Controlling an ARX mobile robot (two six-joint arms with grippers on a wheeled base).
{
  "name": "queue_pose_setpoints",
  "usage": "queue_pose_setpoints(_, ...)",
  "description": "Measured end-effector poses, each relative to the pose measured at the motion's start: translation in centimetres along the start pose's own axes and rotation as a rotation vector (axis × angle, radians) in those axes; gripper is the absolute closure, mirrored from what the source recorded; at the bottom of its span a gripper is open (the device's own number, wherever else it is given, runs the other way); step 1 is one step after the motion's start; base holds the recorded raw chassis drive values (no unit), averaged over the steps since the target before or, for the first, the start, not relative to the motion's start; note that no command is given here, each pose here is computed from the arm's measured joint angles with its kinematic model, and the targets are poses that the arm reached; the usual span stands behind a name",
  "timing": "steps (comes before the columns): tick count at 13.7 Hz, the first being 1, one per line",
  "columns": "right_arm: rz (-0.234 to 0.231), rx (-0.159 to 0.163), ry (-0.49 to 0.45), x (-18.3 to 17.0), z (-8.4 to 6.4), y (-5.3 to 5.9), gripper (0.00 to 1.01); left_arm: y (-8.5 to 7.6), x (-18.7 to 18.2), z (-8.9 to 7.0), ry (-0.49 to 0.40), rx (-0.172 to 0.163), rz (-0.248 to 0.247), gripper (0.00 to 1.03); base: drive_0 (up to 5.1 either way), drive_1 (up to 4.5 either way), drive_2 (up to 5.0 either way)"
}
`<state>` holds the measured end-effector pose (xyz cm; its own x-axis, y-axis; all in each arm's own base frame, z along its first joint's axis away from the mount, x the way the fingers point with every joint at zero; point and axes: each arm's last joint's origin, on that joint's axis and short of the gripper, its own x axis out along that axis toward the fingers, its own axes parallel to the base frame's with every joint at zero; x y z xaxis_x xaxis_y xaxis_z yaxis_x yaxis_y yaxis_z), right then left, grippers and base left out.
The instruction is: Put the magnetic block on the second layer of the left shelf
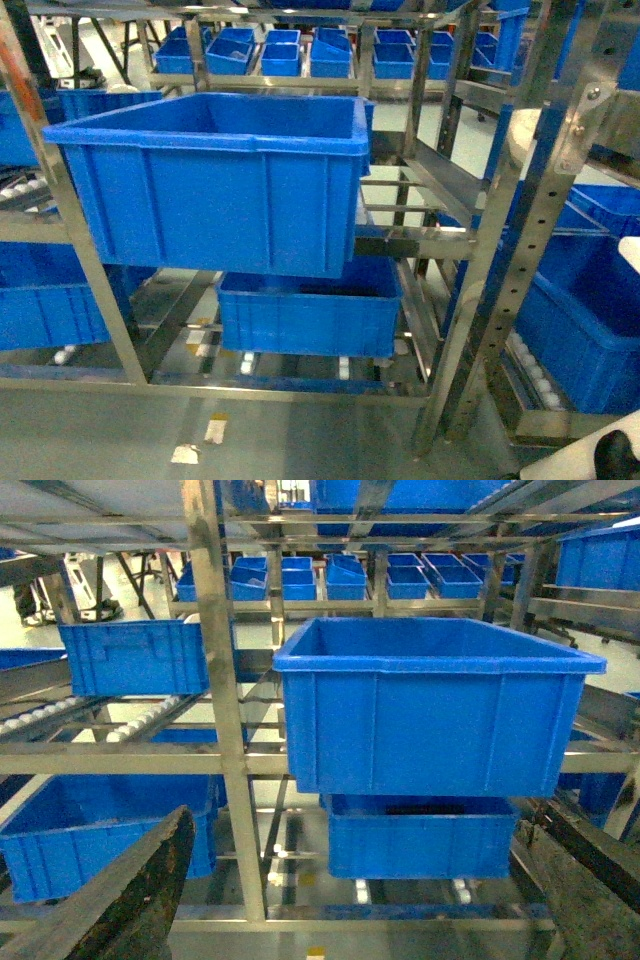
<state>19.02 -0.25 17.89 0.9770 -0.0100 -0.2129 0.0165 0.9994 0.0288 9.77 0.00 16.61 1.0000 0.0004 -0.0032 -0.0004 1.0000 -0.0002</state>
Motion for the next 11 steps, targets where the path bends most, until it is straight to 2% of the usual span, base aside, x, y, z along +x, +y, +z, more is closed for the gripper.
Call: queue_pose_setpoints(11,0.0,0.0,-0.001,0.0,0.01,0.0,0.68,0.0,0.0,-0.01,0.001,0.0,0.0,0.05,-5.1,2.34,2.3)
